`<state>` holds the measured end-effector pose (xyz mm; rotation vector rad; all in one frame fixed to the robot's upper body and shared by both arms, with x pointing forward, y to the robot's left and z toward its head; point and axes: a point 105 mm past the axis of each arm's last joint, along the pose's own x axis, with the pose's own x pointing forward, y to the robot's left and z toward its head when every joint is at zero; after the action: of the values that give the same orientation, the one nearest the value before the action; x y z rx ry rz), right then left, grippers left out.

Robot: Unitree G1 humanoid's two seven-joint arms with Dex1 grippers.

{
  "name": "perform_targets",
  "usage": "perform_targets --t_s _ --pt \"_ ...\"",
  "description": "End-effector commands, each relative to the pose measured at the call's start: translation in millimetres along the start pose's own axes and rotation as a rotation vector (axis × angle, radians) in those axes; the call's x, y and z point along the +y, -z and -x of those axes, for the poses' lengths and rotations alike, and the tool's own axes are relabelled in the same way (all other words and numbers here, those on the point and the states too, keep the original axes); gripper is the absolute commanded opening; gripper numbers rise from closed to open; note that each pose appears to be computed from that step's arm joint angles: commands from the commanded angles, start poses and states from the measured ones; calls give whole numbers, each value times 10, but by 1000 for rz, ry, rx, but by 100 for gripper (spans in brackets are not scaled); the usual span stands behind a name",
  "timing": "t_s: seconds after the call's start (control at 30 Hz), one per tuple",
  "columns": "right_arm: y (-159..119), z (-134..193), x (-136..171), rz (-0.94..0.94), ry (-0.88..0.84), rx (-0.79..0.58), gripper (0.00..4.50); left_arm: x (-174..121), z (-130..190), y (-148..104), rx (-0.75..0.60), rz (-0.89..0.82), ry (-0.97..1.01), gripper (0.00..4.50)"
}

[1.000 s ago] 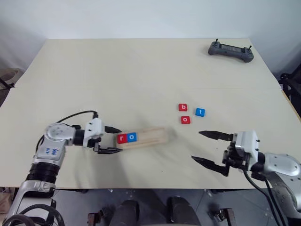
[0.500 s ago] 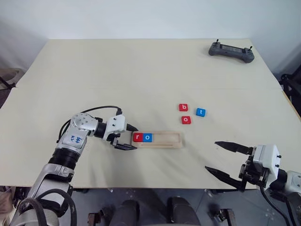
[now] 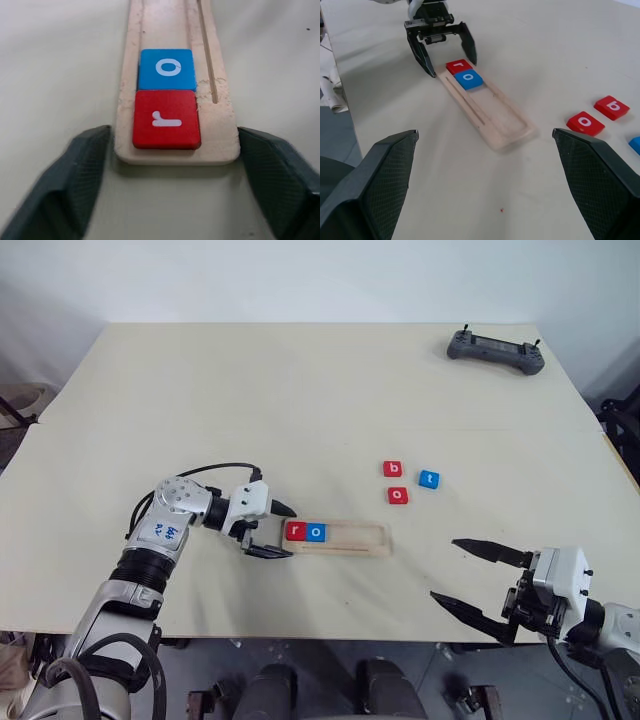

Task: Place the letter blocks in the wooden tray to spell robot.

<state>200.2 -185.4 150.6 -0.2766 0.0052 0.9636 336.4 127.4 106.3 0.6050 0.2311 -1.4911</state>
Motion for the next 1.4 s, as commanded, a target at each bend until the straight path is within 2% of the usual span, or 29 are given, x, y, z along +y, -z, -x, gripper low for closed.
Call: perform_targets --t_s 0.03,0.27,0.4,0.53,0.7,0.87,1.03,1.23,1.4 --pt "-40 -1 -15 5 1 -20 450 -61 50 75 4 42 1 447" --pt "-16 123 -188 -22 108 -41 450 -84 594 -12 -186 47 -146 447" --pt "28 224 -355 -24 217 -56 450 -112 864 45 -197 7 -274 447" --pt "190 417 -585 -84 352 -37 450 -233 1043 -48 -251 -9 -363 447" --pt "192 332 -699 -73 386 -66 450 -371 1017 -112 -306 39 -410 447" --pt "101 109 -720 -55 307 -88 450 -474 926 -196 -344 49 -397 447" --pt "105 3 -779 -78 249 -28 450 -455 917 -263 -350 47 -409 447" --pt "86 -277 -1141 -95 303 55 450 -449 804 -264 -355 62 -391 447" --pt "44 -478 -1233 -115 284 130 450 -430 743 -320 -367 52 -387 447"
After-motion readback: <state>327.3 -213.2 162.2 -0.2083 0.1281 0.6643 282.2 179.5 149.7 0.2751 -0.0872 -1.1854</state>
